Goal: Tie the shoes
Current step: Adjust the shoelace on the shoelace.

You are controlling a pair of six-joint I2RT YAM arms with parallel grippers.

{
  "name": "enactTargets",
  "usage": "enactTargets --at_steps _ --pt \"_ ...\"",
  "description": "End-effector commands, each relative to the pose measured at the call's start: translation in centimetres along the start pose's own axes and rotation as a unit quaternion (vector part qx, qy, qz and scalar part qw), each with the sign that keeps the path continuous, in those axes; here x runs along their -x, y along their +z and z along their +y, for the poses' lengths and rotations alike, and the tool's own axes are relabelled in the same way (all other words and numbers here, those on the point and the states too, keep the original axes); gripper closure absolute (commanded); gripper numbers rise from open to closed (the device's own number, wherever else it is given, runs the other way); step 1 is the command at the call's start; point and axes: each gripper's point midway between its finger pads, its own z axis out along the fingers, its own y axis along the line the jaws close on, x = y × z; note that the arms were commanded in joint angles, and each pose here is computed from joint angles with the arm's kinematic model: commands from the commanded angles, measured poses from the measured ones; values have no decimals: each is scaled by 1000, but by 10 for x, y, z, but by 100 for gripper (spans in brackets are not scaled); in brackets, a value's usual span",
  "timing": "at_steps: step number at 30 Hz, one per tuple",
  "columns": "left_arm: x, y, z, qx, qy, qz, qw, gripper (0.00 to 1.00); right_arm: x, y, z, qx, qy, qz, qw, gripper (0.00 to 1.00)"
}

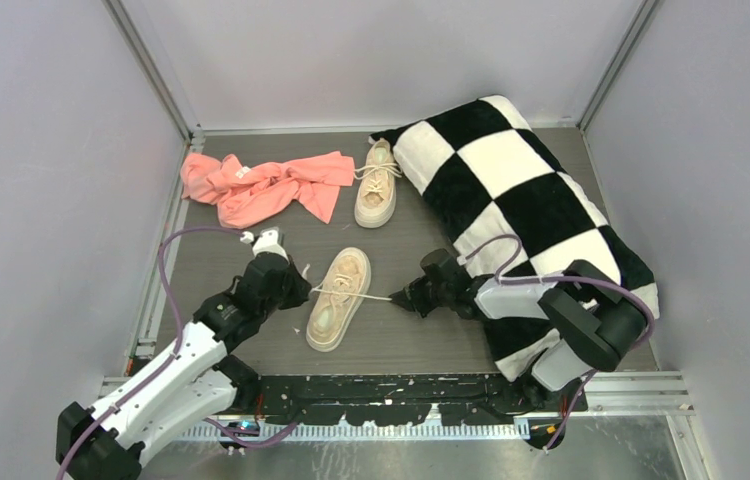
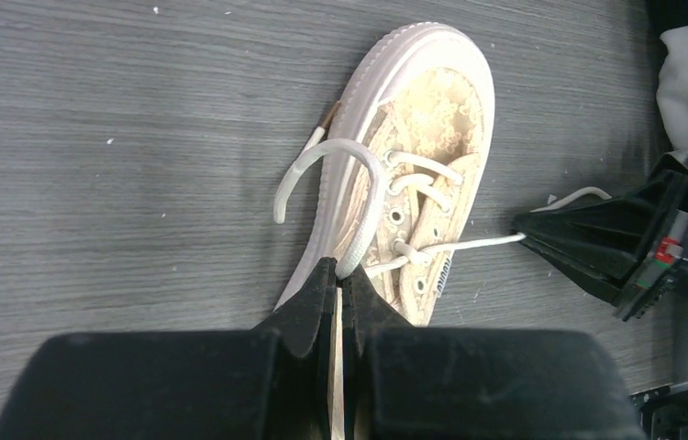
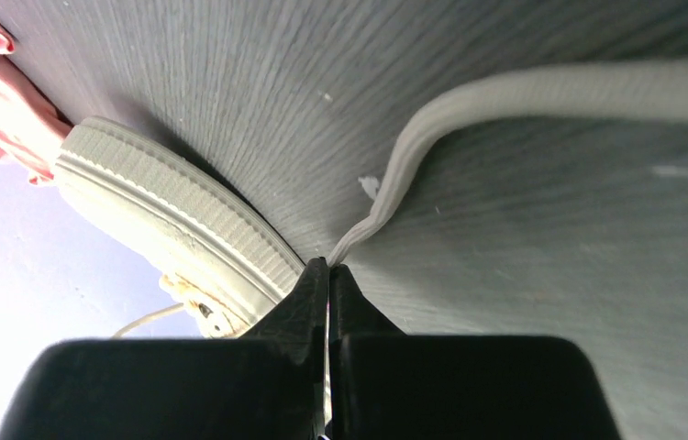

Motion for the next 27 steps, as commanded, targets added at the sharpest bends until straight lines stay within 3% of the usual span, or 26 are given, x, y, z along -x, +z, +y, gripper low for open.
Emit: enactTargets --at_steps 1,8,12,19,27 --pt "-4 0 25 51 -15 -16 998 100 21 -16 -5 -25 -25 -56 998 100" --pt "-50 20 48 98 -33 56 993 100 35 -33 -19 -43 -54 -93 993 100" --pt "-64 28 42 81 -38 85 992 100 39 -38 -26 -49 -67 -102 991 99" --pt "-102 35 -1 -21 -123 161 979 100 47 -42 -20 -49 -87 -122 987 100" --pt "-123 32 -50 -77 -138 199 967 100 58 -44 -13 -42 -87 -136 986 99"
